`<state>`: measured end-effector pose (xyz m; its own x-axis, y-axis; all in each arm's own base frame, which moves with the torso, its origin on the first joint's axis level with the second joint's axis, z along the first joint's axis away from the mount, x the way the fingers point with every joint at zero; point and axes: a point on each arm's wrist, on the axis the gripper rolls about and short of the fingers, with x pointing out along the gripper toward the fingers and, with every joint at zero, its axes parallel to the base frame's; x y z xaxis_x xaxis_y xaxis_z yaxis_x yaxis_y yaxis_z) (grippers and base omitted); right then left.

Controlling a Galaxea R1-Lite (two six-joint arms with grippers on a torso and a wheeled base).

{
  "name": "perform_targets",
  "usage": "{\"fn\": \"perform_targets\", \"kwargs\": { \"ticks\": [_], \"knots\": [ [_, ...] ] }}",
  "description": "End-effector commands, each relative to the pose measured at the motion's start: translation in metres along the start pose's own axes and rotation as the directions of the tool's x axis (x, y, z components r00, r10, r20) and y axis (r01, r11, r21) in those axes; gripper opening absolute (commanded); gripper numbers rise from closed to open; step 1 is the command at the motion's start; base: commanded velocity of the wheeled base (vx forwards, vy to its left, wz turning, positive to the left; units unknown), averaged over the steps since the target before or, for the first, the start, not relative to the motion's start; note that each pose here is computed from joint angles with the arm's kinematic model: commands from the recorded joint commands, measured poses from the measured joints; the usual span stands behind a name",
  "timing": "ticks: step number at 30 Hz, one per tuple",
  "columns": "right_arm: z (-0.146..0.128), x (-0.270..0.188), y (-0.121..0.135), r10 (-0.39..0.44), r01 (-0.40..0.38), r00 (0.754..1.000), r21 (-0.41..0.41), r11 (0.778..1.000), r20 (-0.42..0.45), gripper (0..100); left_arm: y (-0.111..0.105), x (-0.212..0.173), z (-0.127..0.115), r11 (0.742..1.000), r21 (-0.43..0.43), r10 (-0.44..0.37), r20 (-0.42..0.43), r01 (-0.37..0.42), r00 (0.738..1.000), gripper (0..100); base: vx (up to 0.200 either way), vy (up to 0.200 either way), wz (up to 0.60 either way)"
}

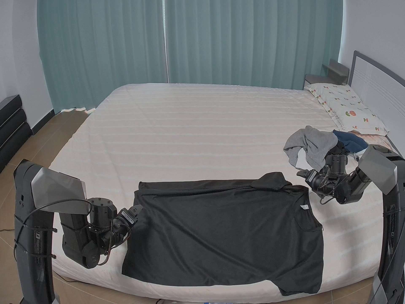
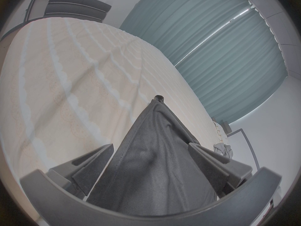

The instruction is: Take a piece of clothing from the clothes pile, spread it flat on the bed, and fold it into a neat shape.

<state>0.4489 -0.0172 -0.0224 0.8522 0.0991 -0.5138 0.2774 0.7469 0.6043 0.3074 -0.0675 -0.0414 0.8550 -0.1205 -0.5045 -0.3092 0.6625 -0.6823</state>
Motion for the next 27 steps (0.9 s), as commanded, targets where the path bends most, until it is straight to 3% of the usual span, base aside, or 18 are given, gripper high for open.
{"fn": "perform_targets", "kwargs": {
  "ticks": [1,2,6,10,15,23,27],
  "knots": [
    [0.002,0.008,-0.037,-0.06,0.06,0.998,0.02,0.998,-0.001,100,0.0,0.0,-0.001,1.0,0.0,0.001,-0.002,-0.001,1.0,100,0.0,0.0,0.0],
    [0.002,0.008,-0.037,-0.06,0.06,0.998,0.02,0.998,-0.001,100,0.0,0.0,-0.001,1.0,0.0,0.001,-0.002,-0.001,1.0,100,0.0,0.0,0.0],
    [0.002,-0.007,-0.025,0.083,-0.083,0.996,-0.011,0.996,0.014,100,0.0,0.0,-0.002,1.0,0.004,0.002,-0.003,-0.002,1.0,100,0.0,0.0,0.0],
    [0.005,-0.02,-0.008,0.142,-0.14,0.989,-0.034,0.99,0.035,100,0.0,0.0,-0.002,1.0,0.002,0.002,-0.003,-0.002,1.0,100,0.0,0.0,0.0],
    [0.021,-0.046,0.048,0.254,-0.248,0.965,-0.087,0.965,0.066,100,0.0,0.0,-0.002,1.0,0.002,0.002,-0.003,-0.002,1.0,100,0.0,0.0,0.0],
    [-0.017,-0.027,0.114,0.209,-0.209,0.978,-0.108,0.972,-0.011,100,0.0,0.001,-0.002,1.0,0.004,0.002,-0.005,-0.002,1.0,100,0.0,0.0,0.0],
    [-0.042,-0.017,0.128,0.199,-0.209,0.976,-0.121,0.971,-0.084,100,0.001,0.001,-0.003,1.0,0.005,0.004,-0.006,-0.003,1.0,100,0.0,0.0,0.0]
  ]
}}
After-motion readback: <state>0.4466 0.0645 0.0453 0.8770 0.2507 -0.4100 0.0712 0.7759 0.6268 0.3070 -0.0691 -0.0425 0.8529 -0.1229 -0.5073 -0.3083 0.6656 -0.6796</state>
